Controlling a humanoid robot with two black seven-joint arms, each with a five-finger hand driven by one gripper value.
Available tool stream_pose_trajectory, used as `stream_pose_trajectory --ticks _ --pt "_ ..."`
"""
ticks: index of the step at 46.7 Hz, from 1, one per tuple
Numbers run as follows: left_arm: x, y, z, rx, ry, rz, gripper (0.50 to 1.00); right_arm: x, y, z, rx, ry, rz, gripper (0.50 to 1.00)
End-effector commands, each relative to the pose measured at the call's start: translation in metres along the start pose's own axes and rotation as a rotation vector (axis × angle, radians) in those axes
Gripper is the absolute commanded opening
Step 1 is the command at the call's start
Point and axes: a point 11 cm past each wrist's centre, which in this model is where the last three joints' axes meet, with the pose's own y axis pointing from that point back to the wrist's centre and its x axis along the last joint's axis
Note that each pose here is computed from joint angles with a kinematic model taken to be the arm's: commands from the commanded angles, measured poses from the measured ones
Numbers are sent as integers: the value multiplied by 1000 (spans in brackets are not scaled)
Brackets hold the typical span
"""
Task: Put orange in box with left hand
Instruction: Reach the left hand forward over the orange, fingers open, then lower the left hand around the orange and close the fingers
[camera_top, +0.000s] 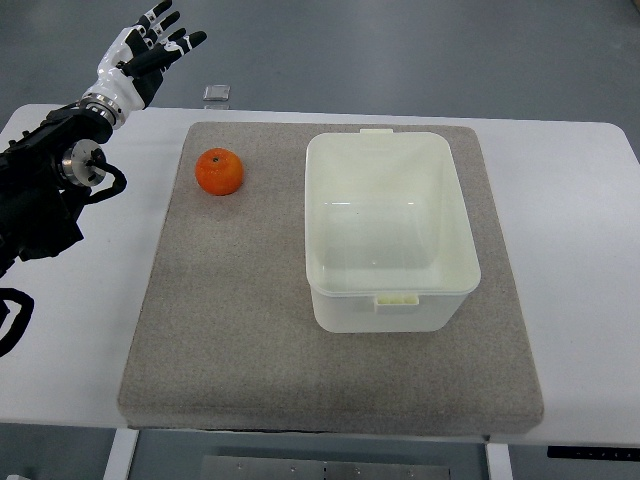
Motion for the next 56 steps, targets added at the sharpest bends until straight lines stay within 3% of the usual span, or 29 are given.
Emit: stream_pose_trajectory --ticks 1,31,42,56 --pt "-9 0 -6 44 -66 -74 990 0 0 -1 2 2 0 926" --pt "-55 -5 -2 311 -734 -503 988 0 0 0 0 -1 2 926" --pt "-81 3 17 225 -1030 -768 971 0 0 0 0 1 1 926" --pt "-70 7 4 249 -1424 -820 964 0 0 0 0 -1 0 926"
